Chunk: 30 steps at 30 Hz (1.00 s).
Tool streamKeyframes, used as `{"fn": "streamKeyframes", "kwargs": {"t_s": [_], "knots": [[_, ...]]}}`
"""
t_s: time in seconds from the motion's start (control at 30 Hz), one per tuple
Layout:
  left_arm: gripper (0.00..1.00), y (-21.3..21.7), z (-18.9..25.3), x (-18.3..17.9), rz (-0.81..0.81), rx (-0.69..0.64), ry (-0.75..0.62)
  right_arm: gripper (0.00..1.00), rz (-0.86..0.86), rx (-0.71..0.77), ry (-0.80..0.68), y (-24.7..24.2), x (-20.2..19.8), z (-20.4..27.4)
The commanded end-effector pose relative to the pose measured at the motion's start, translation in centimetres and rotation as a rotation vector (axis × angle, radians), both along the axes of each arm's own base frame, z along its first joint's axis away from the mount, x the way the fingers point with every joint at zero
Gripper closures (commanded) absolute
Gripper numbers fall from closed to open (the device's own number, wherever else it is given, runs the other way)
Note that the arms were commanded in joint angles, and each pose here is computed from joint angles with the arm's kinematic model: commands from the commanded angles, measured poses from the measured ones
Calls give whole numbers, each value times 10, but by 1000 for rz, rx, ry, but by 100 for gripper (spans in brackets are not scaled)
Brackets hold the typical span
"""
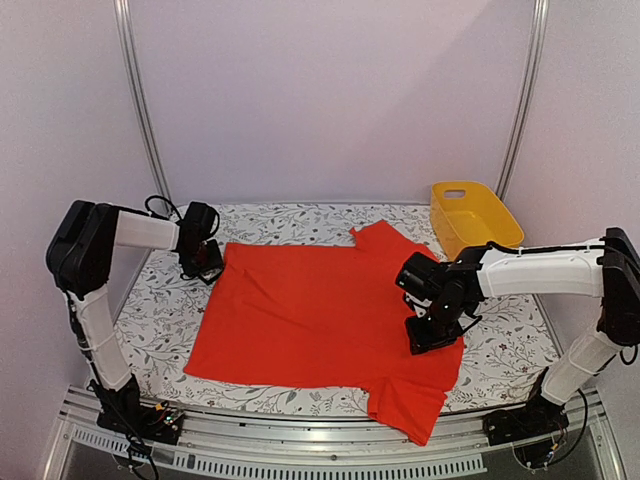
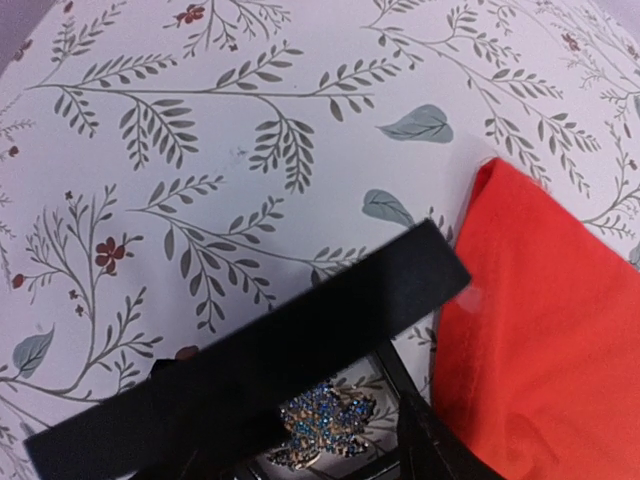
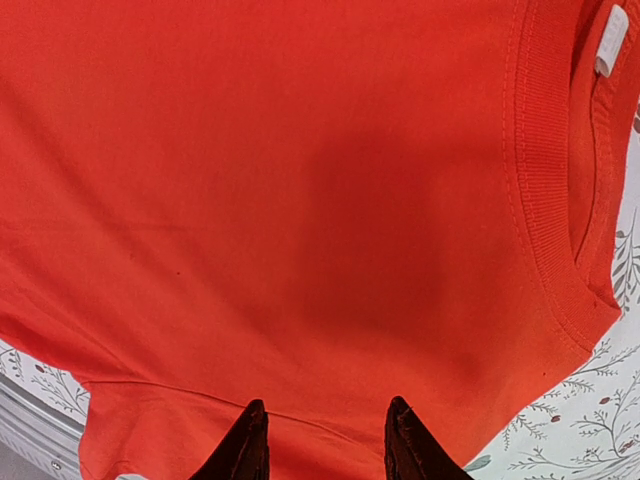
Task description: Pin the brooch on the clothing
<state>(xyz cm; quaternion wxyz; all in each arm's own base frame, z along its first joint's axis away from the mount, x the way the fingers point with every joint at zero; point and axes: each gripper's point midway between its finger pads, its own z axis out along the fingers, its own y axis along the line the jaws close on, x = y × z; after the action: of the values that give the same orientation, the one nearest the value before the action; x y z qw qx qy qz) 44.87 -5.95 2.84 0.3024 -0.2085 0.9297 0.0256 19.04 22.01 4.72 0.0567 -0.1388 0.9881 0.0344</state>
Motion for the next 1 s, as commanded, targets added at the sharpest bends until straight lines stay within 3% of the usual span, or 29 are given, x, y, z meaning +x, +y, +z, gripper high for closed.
{"fn": "streamKeyframes", "kwargs": {"t_s": [0.0, 0.57, 0.97], "knots": [[46, 4, -13, 3, 6, -11, 17, 61, 6, -8, -15, 0, 3, 3], [62, 4, -19, -4, -7, -30, 21, 61, 11, -32, -11, -4, 2, 0], [62, 3, 17, 0, -28, -25, -47, 61, 17, -40, -9, -4, 3, -1]]}}
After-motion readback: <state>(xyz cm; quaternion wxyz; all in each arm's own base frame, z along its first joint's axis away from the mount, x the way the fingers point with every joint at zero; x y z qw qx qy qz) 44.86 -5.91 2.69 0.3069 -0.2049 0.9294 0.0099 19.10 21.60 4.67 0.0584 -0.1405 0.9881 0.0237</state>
